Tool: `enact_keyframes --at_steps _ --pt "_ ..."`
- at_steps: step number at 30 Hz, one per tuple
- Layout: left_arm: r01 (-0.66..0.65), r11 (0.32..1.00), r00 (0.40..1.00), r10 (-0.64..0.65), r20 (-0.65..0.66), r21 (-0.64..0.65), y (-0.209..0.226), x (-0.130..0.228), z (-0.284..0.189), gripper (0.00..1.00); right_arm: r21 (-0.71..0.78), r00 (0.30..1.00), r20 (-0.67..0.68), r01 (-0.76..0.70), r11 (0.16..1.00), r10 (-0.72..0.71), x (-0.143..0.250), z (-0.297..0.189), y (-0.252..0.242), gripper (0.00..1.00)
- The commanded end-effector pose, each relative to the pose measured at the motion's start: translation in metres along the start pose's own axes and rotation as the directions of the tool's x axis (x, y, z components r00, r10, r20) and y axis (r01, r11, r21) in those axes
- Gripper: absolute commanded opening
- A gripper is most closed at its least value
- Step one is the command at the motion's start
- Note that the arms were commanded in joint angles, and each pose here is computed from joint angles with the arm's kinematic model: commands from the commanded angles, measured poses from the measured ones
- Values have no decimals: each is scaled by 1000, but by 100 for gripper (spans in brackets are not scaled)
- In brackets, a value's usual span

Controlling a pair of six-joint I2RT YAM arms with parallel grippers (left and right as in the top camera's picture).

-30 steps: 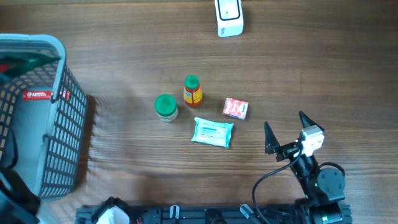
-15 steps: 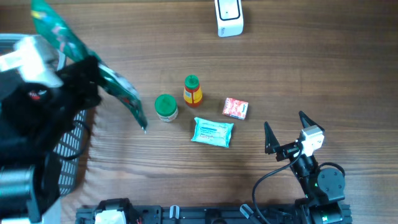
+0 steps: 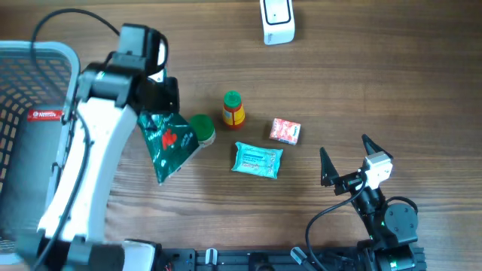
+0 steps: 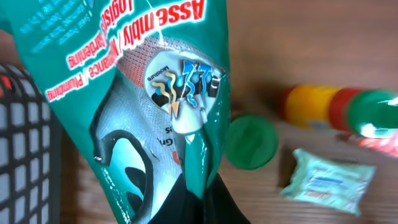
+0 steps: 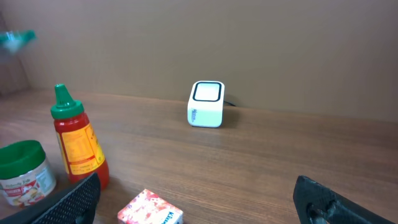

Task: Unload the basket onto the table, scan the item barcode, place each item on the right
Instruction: 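Place the green 3M bag on the table left of the jar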

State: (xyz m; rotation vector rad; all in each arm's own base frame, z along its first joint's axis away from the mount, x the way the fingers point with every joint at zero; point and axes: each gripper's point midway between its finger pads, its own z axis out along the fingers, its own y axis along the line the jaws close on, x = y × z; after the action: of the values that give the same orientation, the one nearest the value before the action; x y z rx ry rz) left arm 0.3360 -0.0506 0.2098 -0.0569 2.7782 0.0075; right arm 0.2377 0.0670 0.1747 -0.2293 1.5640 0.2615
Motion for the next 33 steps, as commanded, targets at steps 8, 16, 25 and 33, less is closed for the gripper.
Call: enact_keyframes --at_steps 8,16,25,33 --pt "-119 985 970 89 -225 -125 17 47 106 4 -11 1000 2 2 1000 -2 0 0 2 100" --pt "-81 997 982 82 -173 10 -6 64 151 4 -11 1000 2 2 1000 -2 0 0 2 100" --pt "-71 984 984 96 -148 165 -38 61 151 4 -11 1000 2 2 1000 -2 0 0 2 100" --pt "-186 971 976 200 -82 153 -71 59 149 7 -11 1000 2 2 1000 -2 0 0 2 100"
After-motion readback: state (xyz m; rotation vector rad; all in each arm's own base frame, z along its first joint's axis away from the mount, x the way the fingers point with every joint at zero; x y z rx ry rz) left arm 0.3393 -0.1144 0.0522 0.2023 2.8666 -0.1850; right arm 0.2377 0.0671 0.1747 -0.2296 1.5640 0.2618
